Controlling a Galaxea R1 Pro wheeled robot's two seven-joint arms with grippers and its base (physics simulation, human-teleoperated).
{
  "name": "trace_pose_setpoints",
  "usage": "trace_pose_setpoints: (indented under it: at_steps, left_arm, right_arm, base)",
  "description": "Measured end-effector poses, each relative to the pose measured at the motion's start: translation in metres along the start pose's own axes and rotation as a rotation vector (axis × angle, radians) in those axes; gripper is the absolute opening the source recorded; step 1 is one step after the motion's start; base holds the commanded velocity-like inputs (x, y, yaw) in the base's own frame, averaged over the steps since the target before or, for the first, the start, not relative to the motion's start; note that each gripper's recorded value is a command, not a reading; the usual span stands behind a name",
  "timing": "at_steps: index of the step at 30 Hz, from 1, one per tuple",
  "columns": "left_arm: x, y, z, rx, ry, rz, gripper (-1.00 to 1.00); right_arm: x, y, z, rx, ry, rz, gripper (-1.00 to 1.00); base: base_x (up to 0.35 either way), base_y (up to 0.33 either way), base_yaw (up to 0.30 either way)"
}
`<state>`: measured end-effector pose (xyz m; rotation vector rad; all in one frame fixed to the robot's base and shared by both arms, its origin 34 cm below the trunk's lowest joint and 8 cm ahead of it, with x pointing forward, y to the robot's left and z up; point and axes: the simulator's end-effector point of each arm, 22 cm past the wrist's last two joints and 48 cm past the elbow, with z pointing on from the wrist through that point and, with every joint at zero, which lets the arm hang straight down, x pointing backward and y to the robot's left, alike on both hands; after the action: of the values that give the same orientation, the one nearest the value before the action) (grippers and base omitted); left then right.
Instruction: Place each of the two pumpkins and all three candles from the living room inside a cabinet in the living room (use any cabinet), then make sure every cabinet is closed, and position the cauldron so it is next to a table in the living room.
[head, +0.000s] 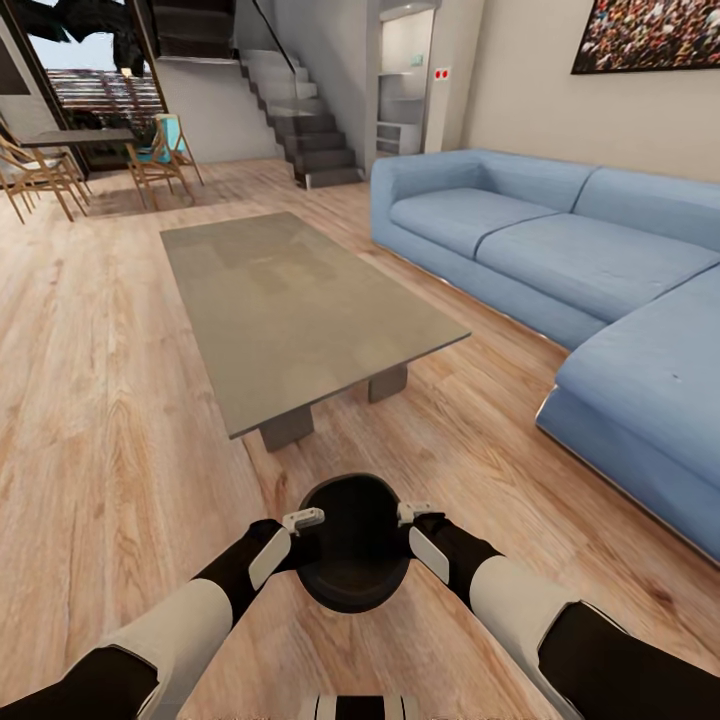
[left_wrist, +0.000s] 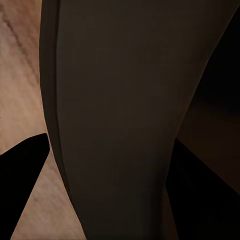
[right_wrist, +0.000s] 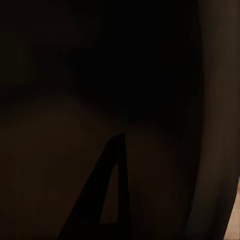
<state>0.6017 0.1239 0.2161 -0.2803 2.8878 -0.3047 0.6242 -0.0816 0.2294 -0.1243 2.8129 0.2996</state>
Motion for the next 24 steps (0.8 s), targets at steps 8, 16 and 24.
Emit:
trace_pose_setpoints:
  at_steps: [8, 16, 24]
  left_arm:
    - [0.005, 0.002, 0.005, -0.006, 0.012, 0.006, -1.00]
    - [0.010, 0.004, 0.011, -0.009, 0.025, 0.003, -1.00]
    - [0.015, 0.006, 0.016, -0.012, 0.037, 0.001, -1.00]
  right_arm:
    - [0.007, -0.002, 0.006, -0.001, 0.012, 0.012, -1.00]
    - [0.013, -0.002, 0.011, -0.002, 0.025, 0.015, -1.00]
    - [0.018, -0.003, 0.016, -0.003, 0.037, 0.018, -1.00]
  base:
    - [0.000, 0.000, 0.000]
    - [0.000, 0.000, 0.000]
    - [0.000, 0.000, 0.000]
